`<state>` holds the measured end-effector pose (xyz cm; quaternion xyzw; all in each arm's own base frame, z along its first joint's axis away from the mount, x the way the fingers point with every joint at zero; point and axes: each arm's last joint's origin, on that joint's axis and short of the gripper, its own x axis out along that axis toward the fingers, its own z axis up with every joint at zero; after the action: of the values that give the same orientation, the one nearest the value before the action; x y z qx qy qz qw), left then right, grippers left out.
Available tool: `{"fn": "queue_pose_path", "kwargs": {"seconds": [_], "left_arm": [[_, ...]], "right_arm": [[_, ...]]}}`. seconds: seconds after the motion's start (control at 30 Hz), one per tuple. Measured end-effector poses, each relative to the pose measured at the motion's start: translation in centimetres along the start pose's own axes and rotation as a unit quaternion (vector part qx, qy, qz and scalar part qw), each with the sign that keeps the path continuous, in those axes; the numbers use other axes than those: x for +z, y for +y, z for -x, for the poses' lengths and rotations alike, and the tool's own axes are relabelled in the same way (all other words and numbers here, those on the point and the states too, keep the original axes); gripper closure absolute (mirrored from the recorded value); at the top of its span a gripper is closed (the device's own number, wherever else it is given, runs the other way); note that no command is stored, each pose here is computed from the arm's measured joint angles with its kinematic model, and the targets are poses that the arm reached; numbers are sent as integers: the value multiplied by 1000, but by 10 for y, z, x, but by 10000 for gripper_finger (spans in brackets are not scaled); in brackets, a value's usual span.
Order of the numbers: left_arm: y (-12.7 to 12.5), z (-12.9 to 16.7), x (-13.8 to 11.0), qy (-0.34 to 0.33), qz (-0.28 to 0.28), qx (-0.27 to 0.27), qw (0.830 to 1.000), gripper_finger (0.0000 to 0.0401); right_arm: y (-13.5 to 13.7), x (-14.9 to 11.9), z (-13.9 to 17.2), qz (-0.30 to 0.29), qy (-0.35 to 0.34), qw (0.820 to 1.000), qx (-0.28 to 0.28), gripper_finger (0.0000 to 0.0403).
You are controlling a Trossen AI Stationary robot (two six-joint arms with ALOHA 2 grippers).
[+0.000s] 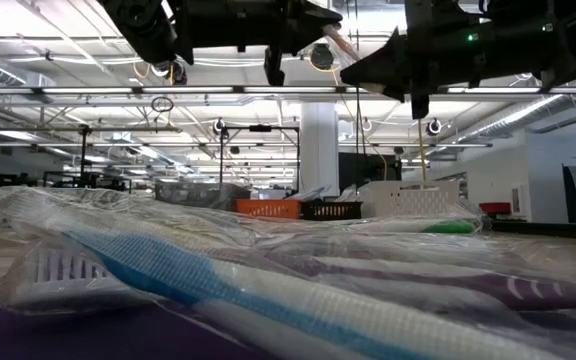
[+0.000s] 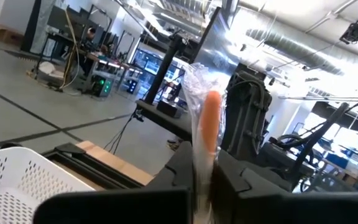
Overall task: Pick & Place Toothbrushes
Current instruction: Put the orange toothbrush into the black bin
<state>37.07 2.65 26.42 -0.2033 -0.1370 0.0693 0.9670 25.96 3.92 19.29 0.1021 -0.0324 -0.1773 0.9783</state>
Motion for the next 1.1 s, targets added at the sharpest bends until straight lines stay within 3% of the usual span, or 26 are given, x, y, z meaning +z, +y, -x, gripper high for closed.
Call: {"fn": "queue_pose_path", "kwargs": {"seconds": [0.33, 0.5, 0.77, 0.97, 1.1], "left_arm": [[8, -1, -3, 30, 3, 9, 999, 394], [15, -1, 0, 29, 2, 8, 1000, 394], [42, -2, 9, 34, 5, 35, 999, 394], [60, -15, 20, 92, -37, 113, 989, 394], [66, -28, 40, 140, -89, 162, 973, 394]], "right_arm": [[-2, -3, 0, 47, 14, 999, -16, 330], [-6, -11, 1, 81, 45, 994, -62, 284], [-11, -26, 4, 91, 114, 986, -78, 232], [-13, -34, 7, 56, 147, 984, -86, 226], [-9, -36, 8, 47, 164, 984, -46, 232]]}}
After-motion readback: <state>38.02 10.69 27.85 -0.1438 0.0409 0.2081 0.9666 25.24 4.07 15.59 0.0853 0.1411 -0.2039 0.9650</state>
